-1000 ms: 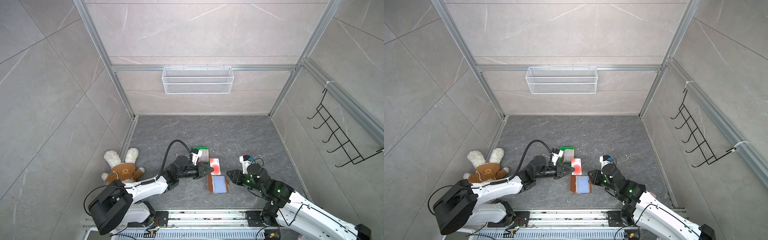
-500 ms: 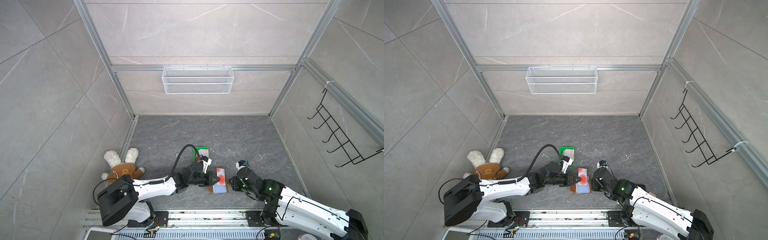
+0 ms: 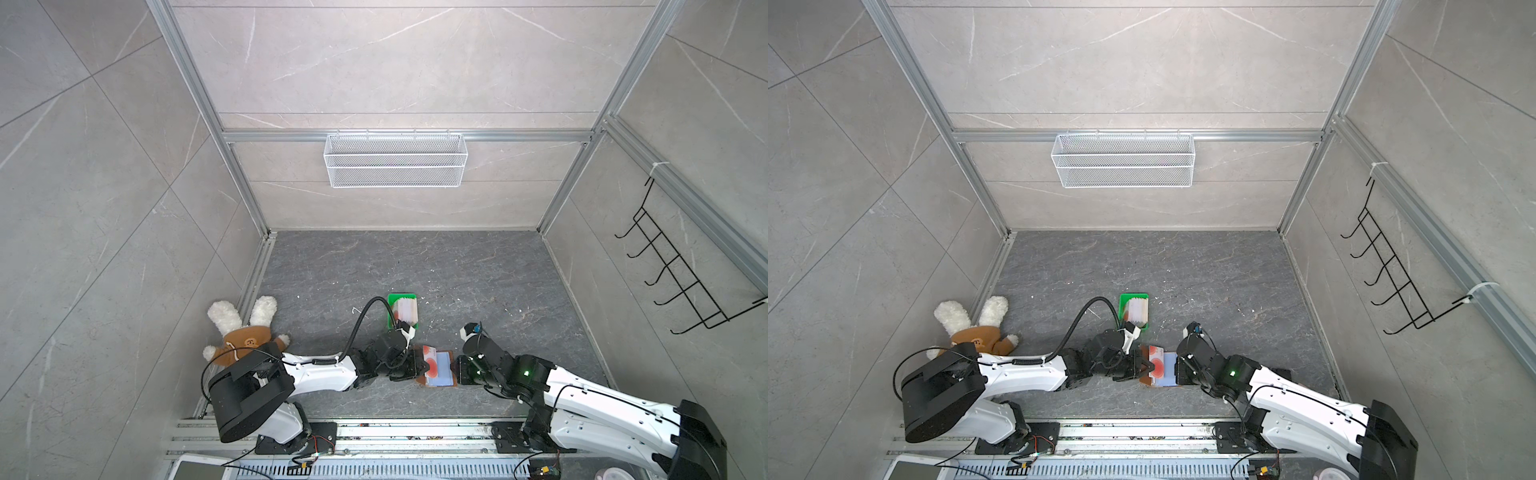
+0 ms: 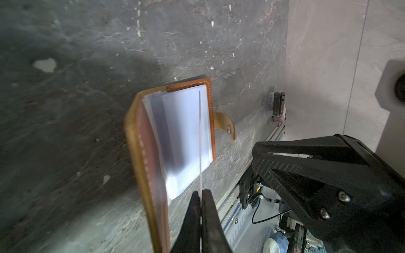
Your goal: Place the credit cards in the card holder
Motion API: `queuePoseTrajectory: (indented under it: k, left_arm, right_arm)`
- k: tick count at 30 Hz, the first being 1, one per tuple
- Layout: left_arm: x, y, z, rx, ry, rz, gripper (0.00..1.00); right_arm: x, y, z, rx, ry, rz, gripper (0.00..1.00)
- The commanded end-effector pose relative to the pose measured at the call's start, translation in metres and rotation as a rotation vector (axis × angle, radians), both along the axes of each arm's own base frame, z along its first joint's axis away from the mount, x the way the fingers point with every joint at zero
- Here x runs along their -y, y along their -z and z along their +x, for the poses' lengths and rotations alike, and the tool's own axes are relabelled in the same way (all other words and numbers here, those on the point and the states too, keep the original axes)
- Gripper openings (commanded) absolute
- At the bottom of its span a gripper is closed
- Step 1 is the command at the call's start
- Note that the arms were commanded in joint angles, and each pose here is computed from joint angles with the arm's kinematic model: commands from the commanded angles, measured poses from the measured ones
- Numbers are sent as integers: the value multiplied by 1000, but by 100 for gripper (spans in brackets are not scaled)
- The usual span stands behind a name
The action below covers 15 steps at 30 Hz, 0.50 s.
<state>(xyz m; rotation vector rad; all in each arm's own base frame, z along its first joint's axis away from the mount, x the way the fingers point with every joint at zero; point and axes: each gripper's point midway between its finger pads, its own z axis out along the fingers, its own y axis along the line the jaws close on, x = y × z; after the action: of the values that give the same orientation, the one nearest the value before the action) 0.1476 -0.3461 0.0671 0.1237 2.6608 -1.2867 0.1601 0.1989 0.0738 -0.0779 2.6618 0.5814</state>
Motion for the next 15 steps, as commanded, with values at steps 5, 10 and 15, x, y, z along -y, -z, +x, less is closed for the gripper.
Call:
queuePoseTrajectory:
  k: [5,10,15]
  left_arm:
    - [-13,-3,7,-40,-38,-46,0]
    - [-18,-1,6,-47,-40,-42,0]
    - [-12,-5,4,-49,-22,-88,0]
  right_arm:
    - [-16,14,2,-42,-19,-11,21]
    - [-11,29,0,-72,-2,-50,21]
    - [-2,42,-3,-99,16,-104,21]
